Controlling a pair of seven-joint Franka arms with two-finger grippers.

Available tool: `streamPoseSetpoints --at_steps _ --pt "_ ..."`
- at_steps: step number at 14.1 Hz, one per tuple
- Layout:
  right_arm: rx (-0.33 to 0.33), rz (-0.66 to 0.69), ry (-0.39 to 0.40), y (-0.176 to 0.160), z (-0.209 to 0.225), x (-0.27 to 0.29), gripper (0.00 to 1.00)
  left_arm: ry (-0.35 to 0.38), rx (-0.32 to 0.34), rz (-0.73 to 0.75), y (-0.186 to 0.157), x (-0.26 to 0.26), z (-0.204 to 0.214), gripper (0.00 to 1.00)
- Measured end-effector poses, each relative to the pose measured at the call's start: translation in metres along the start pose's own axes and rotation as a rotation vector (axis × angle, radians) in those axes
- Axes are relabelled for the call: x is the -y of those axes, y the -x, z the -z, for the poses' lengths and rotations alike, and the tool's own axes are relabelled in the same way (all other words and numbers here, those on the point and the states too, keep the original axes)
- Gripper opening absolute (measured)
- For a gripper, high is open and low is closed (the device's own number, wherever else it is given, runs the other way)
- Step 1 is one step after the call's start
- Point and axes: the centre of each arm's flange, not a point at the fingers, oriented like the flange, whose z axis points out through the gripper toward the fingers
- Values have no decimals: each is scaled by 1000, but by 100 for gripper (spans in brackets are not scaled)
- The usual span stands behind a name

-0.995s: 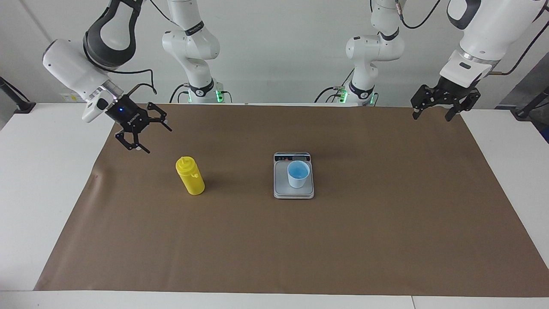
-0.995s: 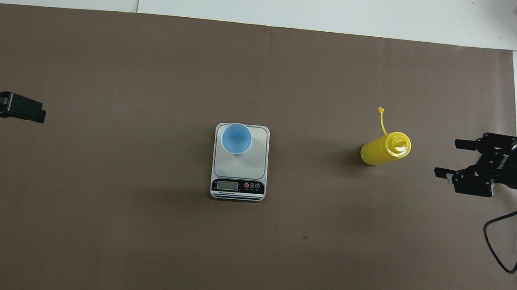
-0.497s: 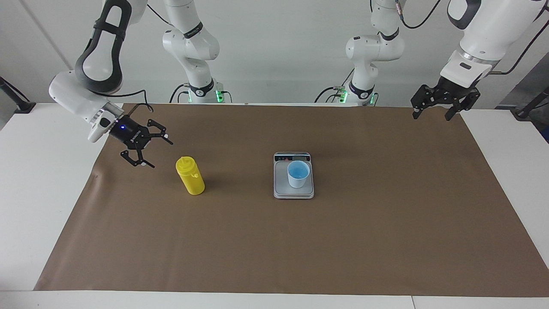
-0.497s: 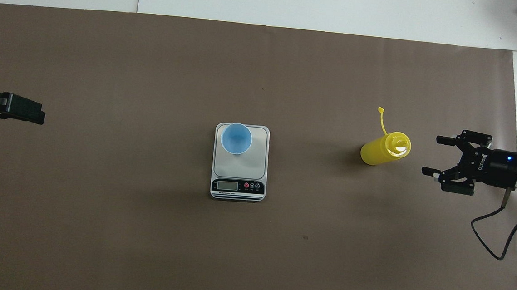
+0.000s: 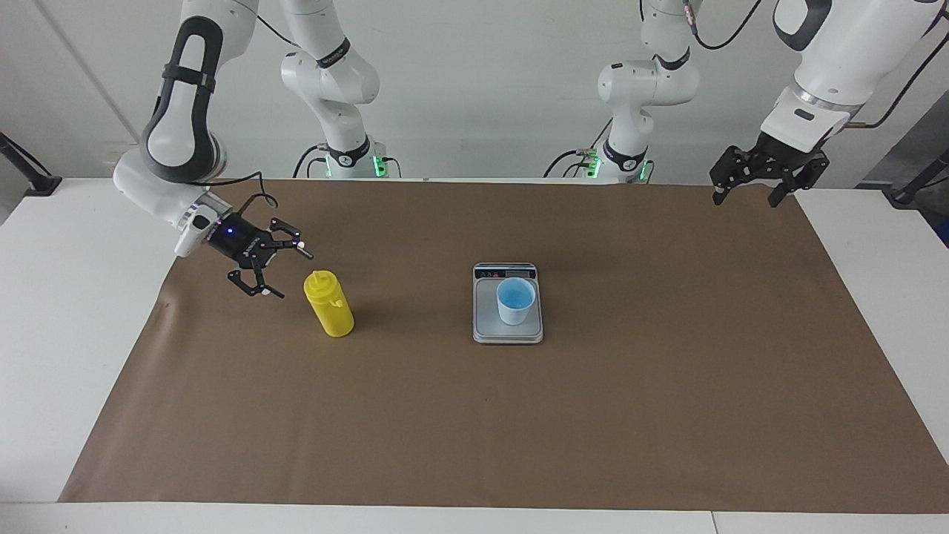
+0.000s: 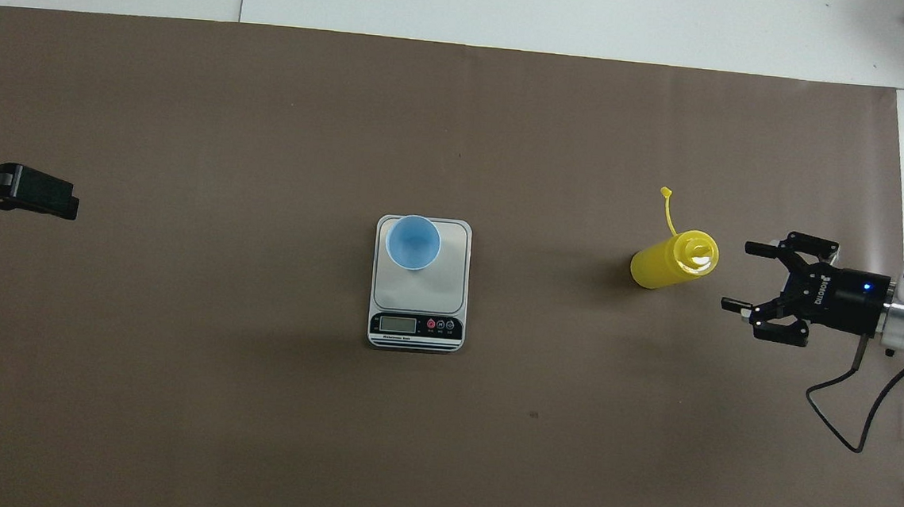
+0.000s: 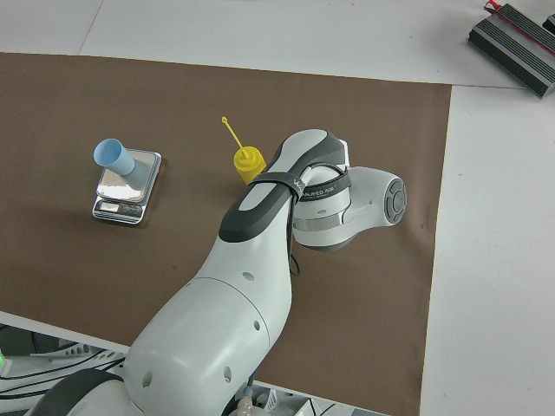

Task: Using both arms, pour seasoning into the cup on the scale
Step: 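Open the right gripper and reach it to the yellow bottle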

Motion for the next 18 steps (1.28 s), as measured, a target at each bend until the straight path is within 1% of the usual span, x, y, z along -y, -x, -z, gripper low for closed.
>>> streamPoseSetpoints --at_steps 2,3,5,7,9,12,16,18 --pt "-12 17 -9 14 -10 0 100 0 1 1 0 0 0 100" --pt "-31 15 -7 18 -15 -2 100 0 1 2 0 0 0 100" --pt "-85 24 -4 31 -32 -4 100 0 1 2 0 0 0 100" --pt "-144 28 -12 52 -55 -5 100 0 1 2 0 0 0 100" --pt "-188 14 -10 66 -71 -7 100 0 1 3 0 0 0 100" --pt "-208 20 -21 55 -87 -5 100 0 1 3 0 0 0 100" --pt "-215 31 -18 48 -88 -8 100 0 0 3 0 0 0 100" --pt "-217 38 -16 45 -87 -9 96 0 0 3 0 0 0 100"
